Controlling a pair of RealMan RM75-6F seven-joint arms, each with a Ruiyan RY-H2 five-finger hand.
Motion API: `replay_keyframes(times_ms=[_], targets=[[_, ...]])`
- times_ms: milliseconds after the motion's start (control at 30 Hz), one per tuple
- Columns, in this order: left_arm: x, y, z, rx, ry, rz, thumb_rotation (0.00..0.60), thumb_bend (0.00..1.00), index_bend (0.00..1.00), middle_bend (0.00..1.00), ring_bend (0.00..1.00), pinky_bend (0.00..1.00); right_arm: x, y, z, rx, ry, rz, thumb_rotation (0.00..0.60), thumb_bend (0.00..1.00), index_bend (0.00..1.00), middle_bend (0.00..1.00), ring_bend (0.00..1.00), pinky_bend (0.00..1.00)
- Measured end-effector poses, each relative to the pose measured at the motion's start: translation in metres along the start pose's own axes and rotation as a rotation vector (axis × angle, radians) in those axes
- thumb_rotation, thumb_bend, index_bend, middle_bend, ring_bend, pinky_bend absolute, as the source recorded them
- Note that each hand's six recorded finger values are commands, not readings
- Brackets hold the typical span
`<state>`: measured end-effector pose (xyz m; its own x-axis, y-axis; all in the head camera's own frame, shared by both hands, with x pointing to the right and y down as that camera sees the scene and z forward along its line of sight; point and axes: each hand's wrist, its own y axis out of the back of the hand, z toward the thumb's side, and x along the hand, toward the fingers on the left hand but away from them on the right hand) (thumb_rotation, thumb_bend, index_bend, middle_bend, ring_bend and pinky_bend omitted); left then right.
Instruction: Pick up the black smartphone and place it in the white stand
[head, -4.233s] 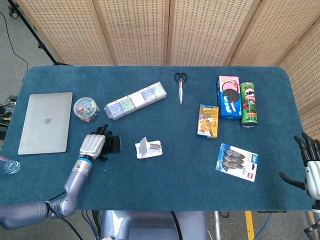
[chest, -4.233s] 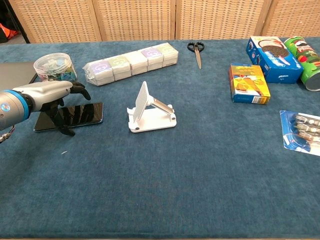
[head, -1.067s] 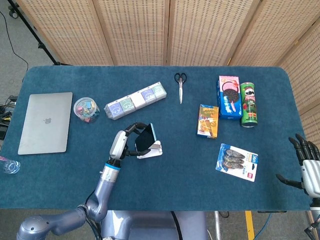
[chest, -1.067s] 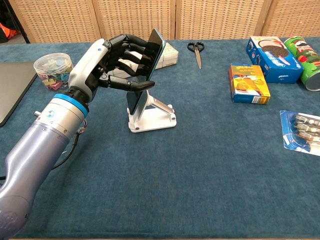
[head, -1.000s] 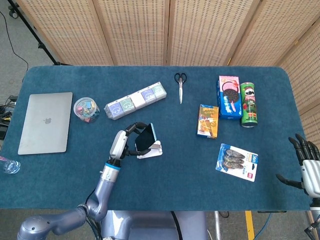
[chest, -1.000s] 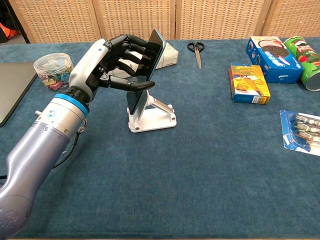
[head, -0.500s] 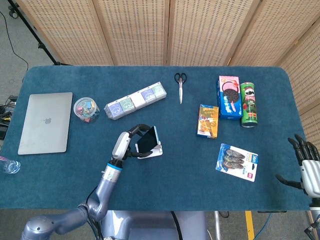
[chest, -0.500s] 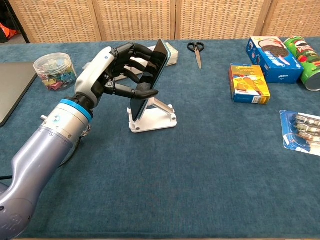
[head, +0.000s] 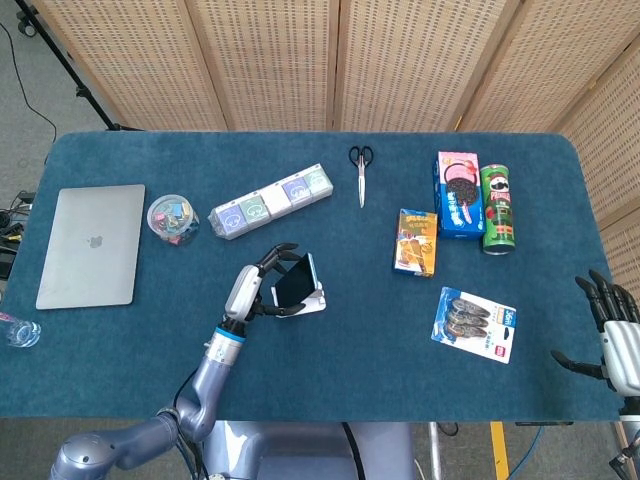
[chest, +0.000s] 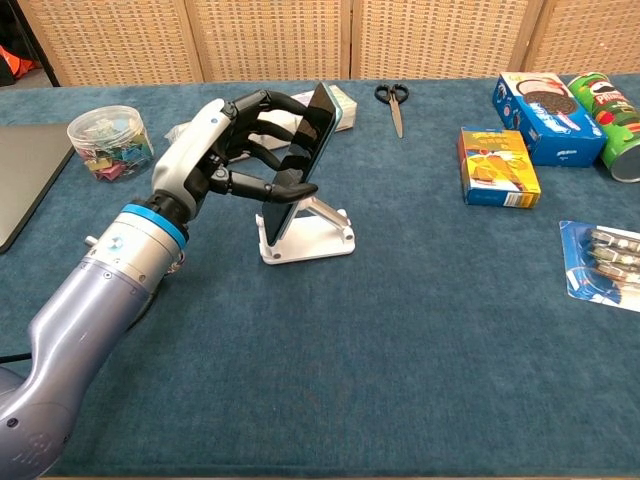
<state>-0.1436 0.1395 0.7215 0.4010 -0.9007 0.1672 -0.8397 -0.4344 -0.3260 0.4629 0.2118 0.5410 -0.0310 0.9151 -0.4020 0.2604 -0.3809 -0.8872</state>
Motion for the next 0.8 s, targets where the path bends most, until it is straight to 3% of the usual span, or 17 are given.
replay_keyframes(times_ms=[133, 800], targets=[[-0.0005, -0.0004, -0.0018, -0.006, 0.002, -0.001, 0.6, 0.0, 0.22, 0.15, 0.24, 0.46, 0.0001, 0.0, -0.0002, 0.0, -0.003, 0.002, 0.6, 0.0, 0.0, 0.0, 0.0, 0.0], [-0.0038, -0.0009, -0.0062, 0.01, -0.016, -0.023, 0.6, 0.0, 0.02, 0.06, 0.18, 0.42, 0.0005, 0.0007, -0.0012, 0.001, -0.009, 0.011, 0.6, 0.0, 0.0, 0.0, 0.0, 0.0]])
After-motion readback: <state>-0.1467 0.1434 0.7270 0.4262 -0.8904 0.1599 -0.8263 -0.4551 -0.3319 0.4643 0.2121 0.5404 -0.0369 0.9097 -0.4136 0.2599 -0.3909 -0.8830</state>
